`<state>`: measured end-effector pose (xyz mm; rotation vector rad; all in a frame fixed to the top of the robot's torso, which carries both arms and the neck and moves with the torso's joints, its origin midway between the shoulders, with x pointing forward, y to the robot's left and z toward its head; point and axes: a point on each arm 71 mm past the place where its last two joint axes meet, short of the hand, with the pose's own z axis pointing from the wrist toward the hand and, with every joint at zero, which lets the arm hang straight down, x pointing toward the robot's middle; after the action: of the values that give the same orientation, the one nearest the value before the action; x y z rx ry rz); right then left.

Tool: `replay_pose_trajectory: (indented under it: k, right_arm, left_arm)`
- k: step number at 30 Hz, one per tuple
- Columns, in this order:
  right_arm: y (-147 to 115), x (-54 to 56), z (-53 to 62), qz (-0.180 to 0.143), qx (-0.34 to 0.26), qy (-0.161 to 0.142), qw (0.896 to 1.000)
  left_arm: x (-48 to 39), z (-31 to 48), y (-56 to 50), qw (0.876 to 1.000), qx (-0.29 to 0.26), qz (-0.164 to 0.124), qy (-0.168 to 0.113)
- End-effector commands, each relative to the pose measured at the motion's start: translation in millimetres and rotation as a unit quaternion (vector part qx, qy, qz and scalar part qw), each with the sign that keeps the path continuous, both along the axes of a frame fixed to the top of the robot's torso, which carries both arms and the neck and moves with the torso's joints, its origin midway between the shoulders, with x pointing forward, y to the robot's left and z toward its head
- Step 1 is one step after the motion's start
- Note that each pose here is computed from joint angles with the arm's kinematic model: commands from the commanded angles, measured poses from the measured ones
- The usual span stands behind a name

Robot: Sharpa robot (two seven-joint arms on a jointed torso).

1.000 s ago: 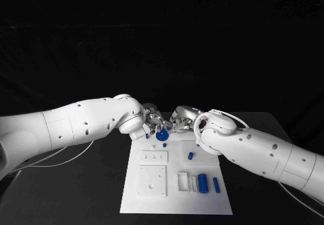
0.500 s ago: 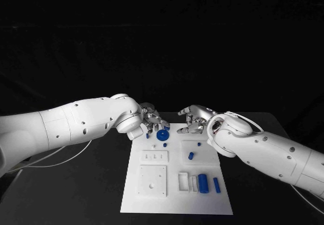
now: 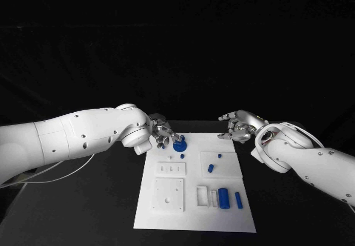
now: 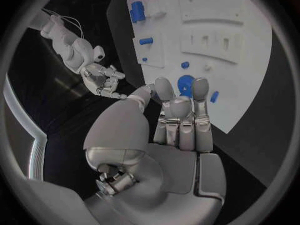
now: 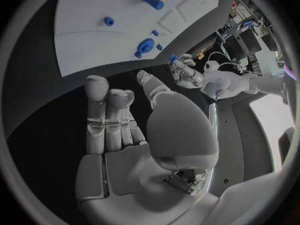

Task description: Assemble the parts on the task board

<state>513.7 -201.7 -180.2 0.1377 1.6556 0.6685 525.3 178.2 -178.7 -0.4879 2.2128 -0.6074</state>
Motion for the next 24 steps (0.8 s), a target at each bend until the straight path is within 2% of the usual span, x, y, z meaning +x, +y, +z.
replay_pose_trajectory:
  k: [1,8,16,24]
  right_arm:
    - [-7,2.6,6.8,-0.005,0.050,-0.005,0.999]
    - [-28,16.2,24.6,-0.036,0.104,-0.020,0.994]
    - [-33,29.6,35.7,-0.049,0.124,-0.040,0.990]
    - [-30,41.0,39.0,-0.068,0.138,-0.037,0.987]
  left_arm:
    - [-3.8,-0.2,2.7,1.000,0.014,0.007,-0.020]
    - [-16.2,-7.8,6.2,0.999,0.017,0.026,-0.036]
    - [-30.9,-21.7,-0.6,0.999,0.016,0.030,-0.036]
    - [-33.1,-36.0,-5.1,0.998,0.038,0.023,-0.048]
